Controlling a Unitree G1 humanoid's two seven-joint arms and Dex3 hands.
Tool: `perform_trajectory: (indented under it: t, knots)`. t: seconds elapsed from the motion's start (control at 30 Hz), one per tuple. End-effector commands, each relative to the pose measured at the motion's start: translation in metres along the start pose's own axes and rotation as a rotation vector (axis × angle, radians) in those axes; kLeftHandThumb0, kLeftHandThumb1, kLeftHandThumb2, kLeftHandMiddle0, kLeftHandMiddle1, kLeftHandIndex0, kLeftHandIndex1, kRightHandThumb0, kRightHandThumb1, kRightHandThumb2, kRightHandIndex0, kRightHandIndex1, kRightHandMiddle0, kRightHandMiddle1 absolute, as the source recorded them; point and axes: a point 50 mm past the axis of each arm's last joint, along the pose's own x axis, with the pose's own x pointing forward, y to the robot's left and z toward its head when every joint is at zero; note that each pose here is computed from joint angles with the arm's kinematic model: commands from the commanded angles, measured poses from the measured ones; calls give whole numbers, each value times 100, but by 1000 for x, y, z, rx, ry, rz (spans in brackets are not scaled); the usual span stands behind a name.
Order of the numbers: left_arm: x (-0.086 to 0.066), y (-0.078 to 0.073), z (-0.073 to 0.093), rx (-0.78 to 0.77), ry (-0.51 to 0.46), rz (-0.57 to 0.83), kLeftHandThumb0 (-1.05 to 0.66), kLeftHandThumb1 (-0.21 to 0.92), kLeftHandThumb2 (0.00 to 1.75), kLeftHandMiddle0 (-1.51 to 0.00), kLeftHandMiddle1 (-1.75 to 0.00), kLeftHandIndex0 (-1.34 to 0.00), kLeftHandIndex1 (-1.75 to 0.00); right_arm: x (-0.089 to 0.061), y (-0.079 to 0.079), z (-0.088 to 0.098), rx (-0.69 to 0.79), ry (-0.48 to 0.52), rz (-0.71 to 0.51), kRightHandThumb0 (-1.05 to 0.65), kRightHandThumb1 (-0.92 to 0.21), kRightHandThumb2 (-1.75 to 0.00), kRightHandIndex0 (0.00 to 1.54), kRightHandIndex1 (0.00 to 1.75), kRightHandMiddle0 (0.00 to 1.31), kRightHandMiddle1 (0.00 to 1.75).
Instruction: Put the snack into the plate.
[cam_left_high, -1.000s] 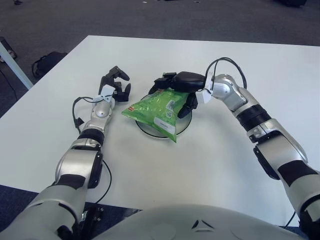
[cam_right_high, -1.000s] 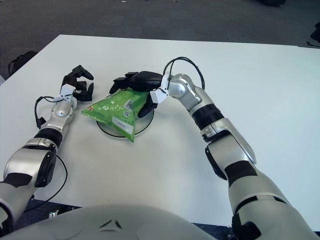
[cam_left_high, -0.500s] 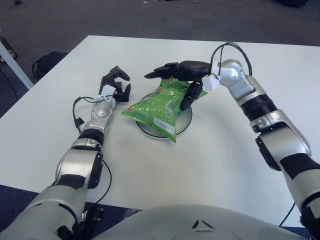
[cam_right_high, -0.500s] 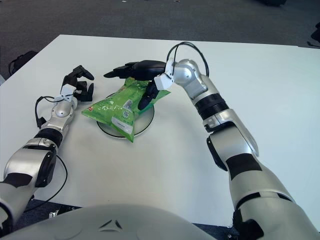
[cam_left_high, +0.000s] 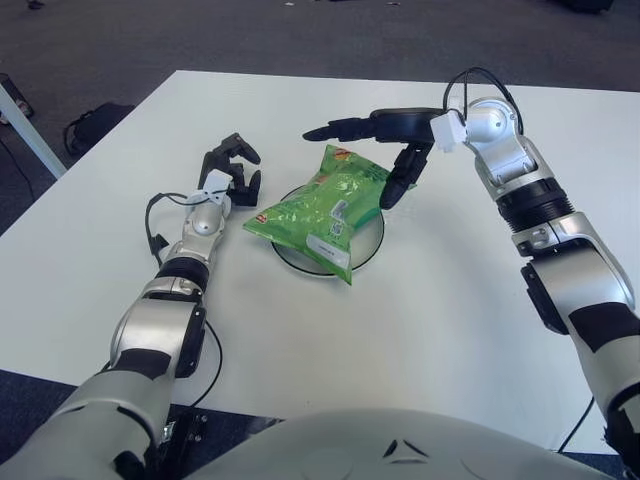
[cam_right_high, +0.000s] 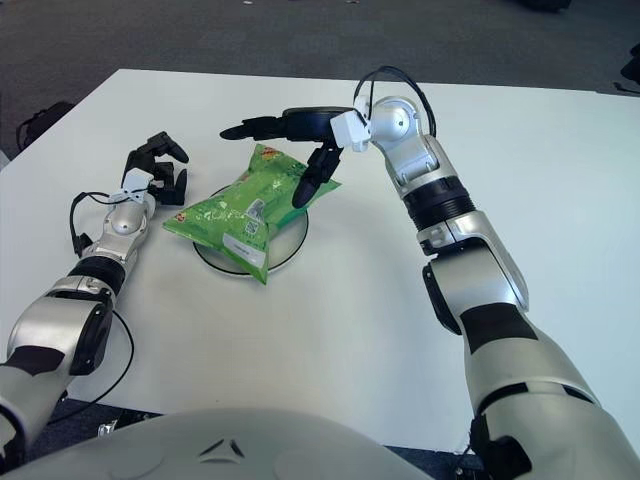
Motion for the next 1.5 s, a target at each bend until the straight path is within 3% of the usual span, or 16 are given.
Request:
perform_trajectory:
  t: [0.0,0.23,0.5,0.77,0.9,1.17,1.3,1.47]
  knots:
    - [-26,-15,-30,19,130,-59,-58,8,161,-131,-175,-81,-175,-27,-15,-5,-6,59,-35,-89,-79,-9,0,0,0,0]
    - [-27,-14,-30,28,118,-56,-60,6,164,-131,-175,-83,-175,-30,-14,-16,29,96,-102,-86,-75,-9,0,0,0,0]
    - [-27,-13,-29,54,97,-52,-61,4,166,-131,-175,-85,-175,-38,-8,-27,-71,150,-191,-89,-76,-11,0,0,0,0]
    - [-28,-12,-29,54,95,-46,-62,3,168,-130,-175,-86,-175,-53,-7,-46,-63,282,-254,-88,-80,-14,0,0,0,0]
    - [-28,-12,-29,52,95,-41,-62,2,168,-130,-175,-87,-175,-68,-4,-53,-24,360,-296,-90,-82,-16,0,0,2,1]
    - [-28,-11,-31,48,109,-41,-62,1,169,-130,-175,-87,-175,-77,2,-62,-8,456,-444,-87,-89,-32,8,4,0,31]
    - [-28,-10,-31,40,116,-36,-62,1,170,-130,-175,-87,-175,-81,12,-78,72,523,-608,-84,-88,-35,16,8,0,51]
    - [-28,-9,-31,24,122,-22,-62,2,168,-131,-175,-86,-175,-84,16,-86,173,595,-749,-73,-82,-49,19,49,0,77]
